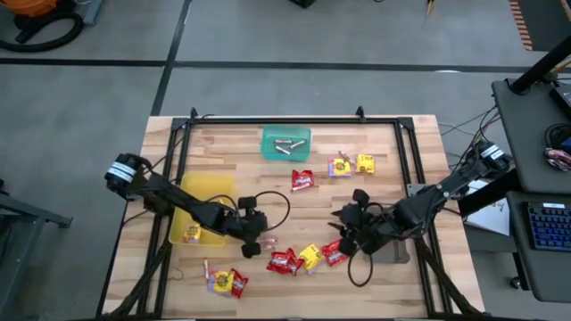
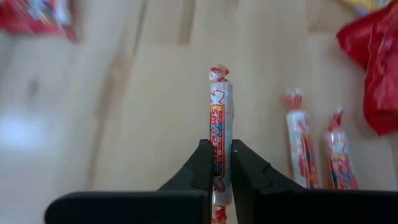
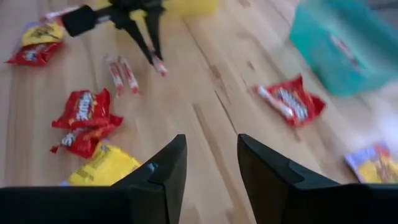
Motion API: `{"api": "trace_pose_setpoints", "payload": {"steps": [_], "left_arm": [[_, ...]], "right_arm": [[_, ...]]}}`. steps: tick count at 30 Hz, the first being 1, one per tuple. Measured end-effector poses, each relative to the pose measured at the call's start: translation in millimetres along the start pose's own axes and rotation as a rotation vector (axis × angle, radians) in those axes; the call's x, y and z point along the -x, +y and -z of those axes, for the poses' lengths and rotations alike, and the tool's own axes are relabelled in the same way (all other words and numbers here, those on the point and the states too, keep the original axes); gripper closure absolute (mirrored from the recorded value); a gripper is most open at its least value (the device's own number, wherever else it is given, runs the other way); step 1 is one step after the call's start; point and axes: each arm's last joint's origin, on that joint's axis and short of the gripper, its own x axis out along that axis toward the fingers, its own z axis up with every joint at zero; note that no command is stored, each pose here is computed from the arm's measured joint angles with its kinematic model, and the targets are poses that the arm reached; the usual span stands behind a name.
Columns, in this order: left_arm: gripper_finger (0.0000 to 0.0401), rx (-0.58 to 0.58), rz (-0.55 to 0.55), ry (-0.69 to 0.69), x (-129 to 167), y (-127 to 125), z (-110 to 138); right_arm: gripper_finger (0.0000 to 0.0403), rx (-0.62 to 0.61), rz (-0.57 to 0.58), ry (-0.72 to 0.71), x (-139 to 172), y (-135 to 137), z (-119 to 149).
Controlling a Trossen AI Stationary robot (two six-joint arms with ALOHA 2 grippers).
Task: Sort candy
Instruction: Put the white candy into the green bin
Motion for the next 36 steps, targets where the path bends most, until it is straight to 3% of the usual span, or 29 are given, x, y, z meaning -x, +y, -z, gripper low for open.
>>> {"api": "trace_pose_setpoints", "payload": {"steps": [6,15,20,36], "left_arm": [[0.0399,-0.039,-0.049,-0.166,14.3,3.5,-18.9],[0.04,-0.082,-0.006,-0.506,35.2,0.0,-54.2],[0.0401,-0.066,0.002,-0.551,35.2,-1.4,-57.9],[0.0399,-0.04,0.014,-0.643,39.4,-2.3,-65.6]], "right_arm": [[0.0262,0.095,-0.023,-0.083,-19.3,13.4,-4.6],[0.0259,0.175,-0.046,-0.249,-47.2,25.8,-19.7],[0.0258,0.2,-0.071,-0.315,-52.7,27.6,-27.3],[0.0293,0.159,-0.139,-0.321,-64.3,12.4,-39.9]]}}
